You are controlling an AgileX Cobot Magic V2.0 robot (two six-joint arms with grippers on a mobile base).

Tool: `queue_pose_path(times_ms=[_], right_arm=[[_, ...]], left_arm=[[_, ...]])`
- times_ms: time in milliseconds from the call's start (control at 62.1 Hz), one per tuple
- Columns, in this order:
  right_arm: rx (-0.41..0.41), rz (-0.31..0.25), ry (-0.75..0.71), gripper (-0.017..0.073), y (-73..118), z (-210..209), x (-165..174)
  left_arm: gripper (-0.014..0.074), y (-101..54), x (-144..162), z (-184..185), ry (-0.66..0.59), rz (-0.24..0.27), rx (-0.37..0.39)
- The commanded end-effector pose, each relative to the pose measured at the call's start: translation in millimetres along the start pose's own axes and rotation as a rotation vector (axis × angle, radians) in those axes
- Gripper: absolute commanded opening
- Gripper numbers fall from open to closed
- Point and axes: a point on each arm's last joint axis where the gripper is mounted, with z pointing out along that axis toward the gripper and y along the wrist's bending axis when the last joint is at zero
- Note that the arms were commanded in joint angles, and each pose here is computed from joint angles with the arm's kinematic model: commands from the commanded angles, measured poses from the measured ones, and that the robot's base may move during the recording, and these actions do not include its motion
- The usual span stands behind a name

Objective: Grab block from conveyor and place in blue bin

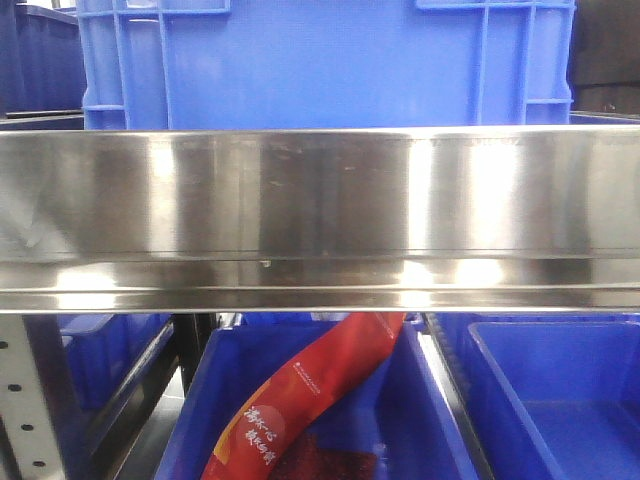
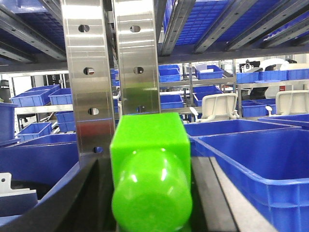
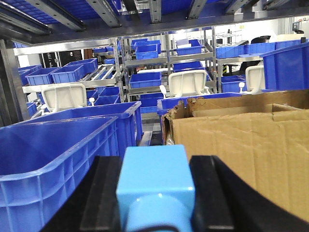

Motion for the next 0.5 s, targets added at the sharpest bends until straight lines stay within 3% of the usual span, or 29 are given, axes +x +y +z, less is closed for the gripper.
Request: queue_pose_path(times_ms=[0,322,418,483], right_arm=[[-0.003,-0.008,-0.042,-0.0162,0.6,-1.9,-5.7],[-0.004,-0.008,-0.048,-0.0162,0.6,-1.9,-6.2],[-0.004,-0.008,-0.051,-0.0162,0.8,-2.0,-7.1],[-0.01,-0.008,-0.065,-0.0162,1.9,-2.5,-12.4]], left_arm=[[-0.0111,0.5,-1.3,-1.1,-0.018,-0.001,-0.007],[-0.0111,1.0,-3.6,-1.2,-0.043,-0.001,-0.013],[-0.0111,0.0,0.2,2.3,0.009,-0.012,0.0],[-0.0111,-1.4,1.3,8.6,0.062,-0.053,0.02]])
